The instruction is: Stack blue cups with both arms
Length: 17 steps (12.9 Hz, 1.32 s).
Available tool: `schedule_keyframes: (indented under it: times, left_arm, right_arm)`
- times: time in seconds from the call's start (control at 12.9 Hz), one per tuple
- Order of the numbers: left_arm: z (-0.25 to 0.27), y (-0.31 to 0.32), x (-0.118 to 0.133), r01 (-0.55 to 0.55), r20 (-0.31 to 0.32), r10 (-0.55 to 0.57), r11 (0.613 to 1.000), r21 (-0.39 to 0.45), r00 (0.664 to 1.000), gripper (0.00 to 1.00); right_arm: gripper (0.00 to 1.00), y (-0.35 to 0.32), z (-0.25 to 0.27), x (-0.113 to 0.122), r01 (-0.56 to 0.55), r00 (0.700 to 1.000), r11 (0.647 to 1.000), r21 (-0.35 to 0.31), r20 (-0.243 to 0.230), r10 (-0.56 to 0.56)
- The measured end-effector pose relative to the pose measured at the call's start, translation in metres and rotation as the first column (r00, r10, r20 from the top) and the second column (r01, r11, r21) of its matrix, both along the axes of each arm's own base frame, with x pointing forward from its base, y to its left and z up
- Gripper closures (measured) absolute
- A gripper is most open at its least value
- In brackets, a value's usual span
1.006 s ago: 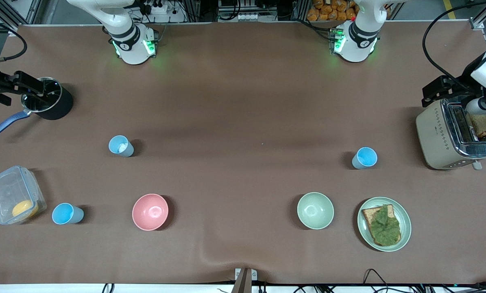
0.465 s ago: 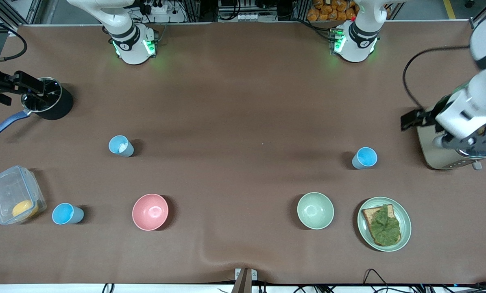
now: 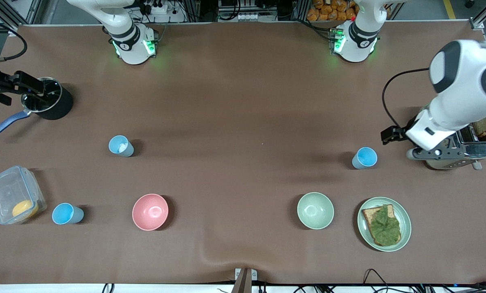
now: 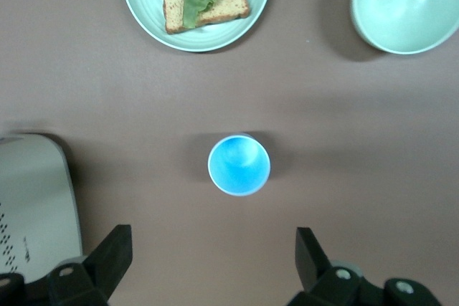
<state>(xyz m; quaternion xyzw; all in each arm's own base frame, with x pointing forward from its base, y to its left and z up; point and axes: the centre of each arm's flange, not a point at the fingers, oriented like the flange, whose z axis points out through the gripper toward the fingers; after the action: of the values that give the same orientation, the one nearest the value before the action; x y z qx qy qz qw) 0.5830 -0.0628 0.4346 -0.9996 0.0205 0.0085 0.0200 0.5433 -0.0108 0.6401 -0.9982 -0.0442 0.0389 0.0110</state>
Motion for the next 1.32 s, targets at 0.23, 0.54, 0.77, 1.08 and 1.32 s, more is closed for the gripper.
schedule_keyframes:
  times: [0.23, 0.54, 0.77, 1.08, 1.32]
  left_arm:
    - [-0.059, -0.001, -0.012, 0.004, 0.010, -0.004, 1.000, 0.000, 1.000, 0.00]
    - [-0.132, -0.001, -0.010, 0.008, -0.011, -0.008, 1.000, -0.020, 1.000, 0.00]
    - [-0.159, -0.001, -0.007, 0.006, -0.020, -0.007, 0.999, -0.032, 1.000, 0.00]
    - [-0.162, 0.018, -0.004, 0.010, -0.014, -0.010, 1.000, 0.000, 1.000, 0.00]
    - [-0.167, 0.040, -0.003, -0.021, -0.016, 0.021, 1.000, 0.004, 1.000, 0.00]
  right_arm:
    - [0.00, 0.000, 0.000, 0.000, 0.000, 1.000, 1.000, 0.000, 0.000, 0.000]
    - [0.00, 0.000, 0.000, 0.000, 0.000, 1.000, 1.000, 0.000, -0.001, 0.000]
    - [0.00, -0.003, -0.001, 0.000, 0.006, 1.000, 1.000, -0.001, -0.001, -0.006]
    - [0.00, -0.008, -0.001, 0.000, 0.016, 1.000, 1.000, -0.002, -0.003, -0.016]
    - [0.00, -0.019, -0.002, 0.000, 0.038, 0.999, 0.999, -0.002, -0.004, -0.038]
